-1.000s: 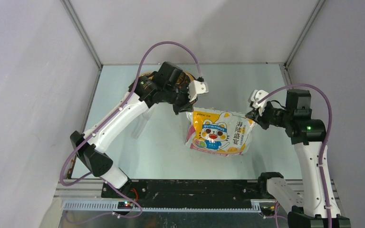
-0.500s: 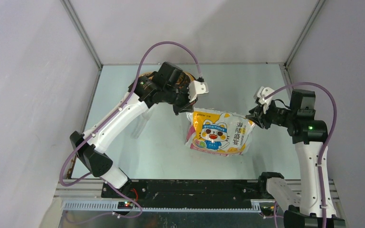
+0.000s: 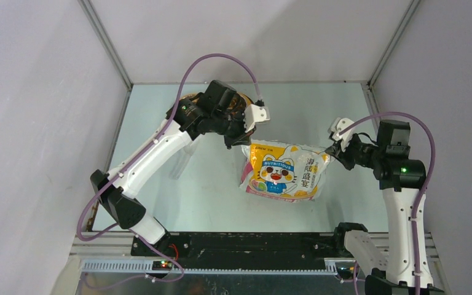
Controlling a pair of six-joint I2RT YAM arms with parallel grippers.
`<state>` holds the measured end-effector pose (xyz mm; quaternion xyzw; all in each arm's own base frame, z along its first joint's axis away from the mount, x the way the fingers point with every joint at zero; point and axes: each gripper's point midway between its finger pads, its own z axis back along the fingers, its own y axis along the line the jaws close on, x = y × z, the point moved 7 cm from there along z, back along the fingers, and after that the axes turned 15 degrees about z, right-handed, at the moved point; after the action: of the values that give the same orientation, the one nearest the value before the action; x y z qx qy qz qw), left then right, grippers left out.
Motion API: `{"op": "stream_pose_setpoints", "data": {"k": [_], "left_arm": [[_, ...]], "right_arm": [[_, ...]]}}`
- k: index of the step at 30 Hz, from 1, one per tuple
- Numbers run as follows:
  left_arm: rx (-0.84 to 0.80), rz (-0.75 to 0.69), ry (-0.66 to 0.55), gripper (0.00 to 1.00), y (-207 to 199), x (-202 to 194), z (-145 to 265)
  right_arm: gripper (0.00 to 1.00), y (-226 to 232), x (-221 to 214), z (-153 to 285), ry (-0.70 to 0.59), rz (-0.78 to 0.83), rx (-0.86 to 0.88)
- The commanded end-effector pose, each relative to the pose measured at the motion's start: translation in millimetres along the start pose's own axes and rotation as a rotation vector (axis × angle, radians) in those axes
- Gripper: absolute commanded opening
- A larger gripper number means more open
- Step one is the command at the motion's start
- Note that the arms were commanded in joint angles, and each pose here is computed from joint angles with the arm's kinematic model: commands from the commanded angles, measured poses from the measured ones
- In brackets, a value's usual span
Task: Serve the pet food
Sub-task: Close the pet food bag at the center of the board.
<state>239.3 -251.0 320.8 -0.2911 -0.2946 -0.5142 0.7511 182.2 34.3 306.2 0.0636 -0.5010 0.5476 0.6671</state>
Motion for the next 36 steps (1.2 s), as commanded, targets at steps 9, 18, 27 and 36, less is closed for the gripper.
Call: {"op": "stream_pose_setpoints", "data": {"k": [9, 18, 27, 36], "left_arm": [[0.018, -0.046, -0.088, 0.0, -9.5, 18.4, 24.2], [0.017, -0.045, -0.096, 0.0, -10.8, 19.8, 24.9], [0.015, -0.047, -0.098, 0.0, -12.6, 20.5, 25.5], [0.013, -0.048, -0.103, 0.0, -13.8, 21.5, 26.1]], "right_arm": [[0.06, -16.3, 21.4, 7.6, -0.128, -0.05, -0.039], [0.55, -12.1, 34.3, 1.1, -0.161, 0.009, -0.006], [0.56, -10.9, 35.2, -22.6, -0.132, 0.01, 0.023], [0.09, -8.0, 33.8, -33.1, -0.131, 0.0, 0.074]]}}
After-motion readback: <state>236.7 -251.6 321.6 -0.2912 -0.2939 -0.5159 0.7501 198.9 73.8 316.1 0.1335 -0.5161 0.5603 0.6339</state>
